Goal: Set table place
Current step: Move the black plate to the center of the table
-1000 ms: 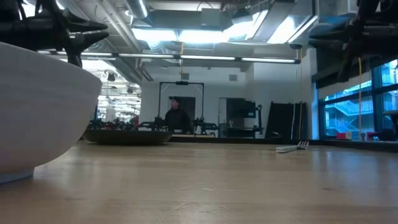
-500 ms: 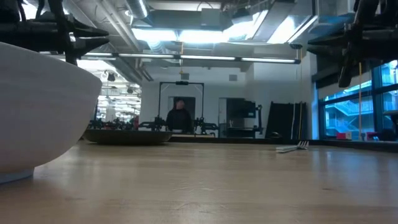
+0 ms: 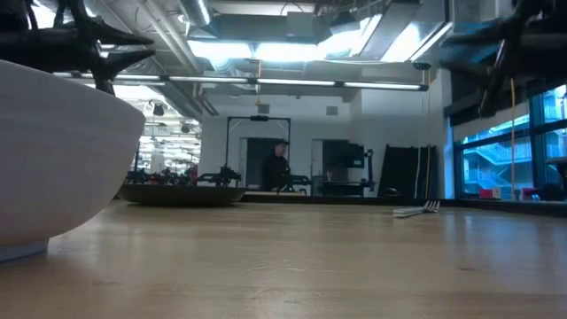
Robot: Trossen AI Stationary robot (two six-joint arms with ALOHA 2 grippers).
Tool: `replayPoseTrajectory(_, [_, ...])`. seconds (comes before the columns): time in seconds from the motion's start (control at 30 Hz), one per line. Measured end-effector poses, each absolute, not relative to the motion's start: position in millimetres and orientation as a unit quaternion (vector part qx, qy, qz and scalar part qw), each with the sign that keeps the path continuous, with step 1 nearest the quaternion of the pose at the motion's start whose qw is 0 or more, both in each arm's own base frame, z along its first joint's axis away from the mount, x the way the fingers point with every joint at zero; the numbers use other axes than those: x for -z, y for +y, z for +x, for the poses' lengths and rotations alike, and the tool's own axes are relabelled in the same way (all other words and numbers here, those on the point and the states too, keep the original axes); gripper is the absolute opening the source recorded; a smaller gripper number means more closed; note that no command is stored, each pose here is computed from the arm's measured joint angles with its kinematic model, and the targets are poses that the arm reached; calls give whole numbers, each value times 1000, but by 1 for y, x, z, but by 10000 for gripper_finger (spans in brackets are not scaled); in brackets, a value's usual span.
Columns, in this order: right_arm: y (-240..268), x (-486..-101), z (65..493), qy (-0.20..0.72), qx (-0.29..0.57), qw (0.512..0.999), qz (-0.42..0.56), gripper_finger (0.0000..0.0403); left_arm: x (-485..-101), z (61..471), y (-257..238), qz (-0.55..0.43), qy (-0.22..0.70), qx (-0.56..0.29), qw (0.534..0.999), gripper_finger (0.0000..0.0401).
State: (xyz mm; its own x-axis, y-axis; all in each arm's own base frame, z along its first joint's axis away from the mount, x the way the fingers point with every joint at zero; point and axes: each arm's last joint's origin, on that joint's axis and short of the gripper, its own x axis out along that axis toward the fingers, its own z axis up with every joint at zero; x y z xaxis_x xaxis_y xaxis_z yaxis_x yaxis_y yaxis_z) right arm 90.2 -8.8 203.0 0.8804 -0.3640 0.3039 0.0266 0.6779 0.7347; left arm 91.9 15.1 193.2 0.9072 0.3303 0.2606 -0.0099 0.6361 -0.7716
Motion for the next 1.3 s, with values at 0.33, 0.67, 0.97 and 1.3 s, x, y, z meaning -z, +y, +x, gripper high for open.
replayPoseTrajectory(0.33, [-7,-286,81,-214,85,924,306,134,-229,96,12,-424,-72,-85,899,57])
replayPoseTrajectory(0.67, [-6,-343,127,-132,123,961,208,156,-294,130,14,-358,106,-146,916,57])
replayPoseTrajectory(0.97, [-7,-366,171,-94,187,967,147,156,-307,191,19,-335,285,-204,875,57])
replayPoseTrajectory(1.3, [-6,-353,207,-38,195,972,126,156,-256,246,43,-304,401,-259,825,57])
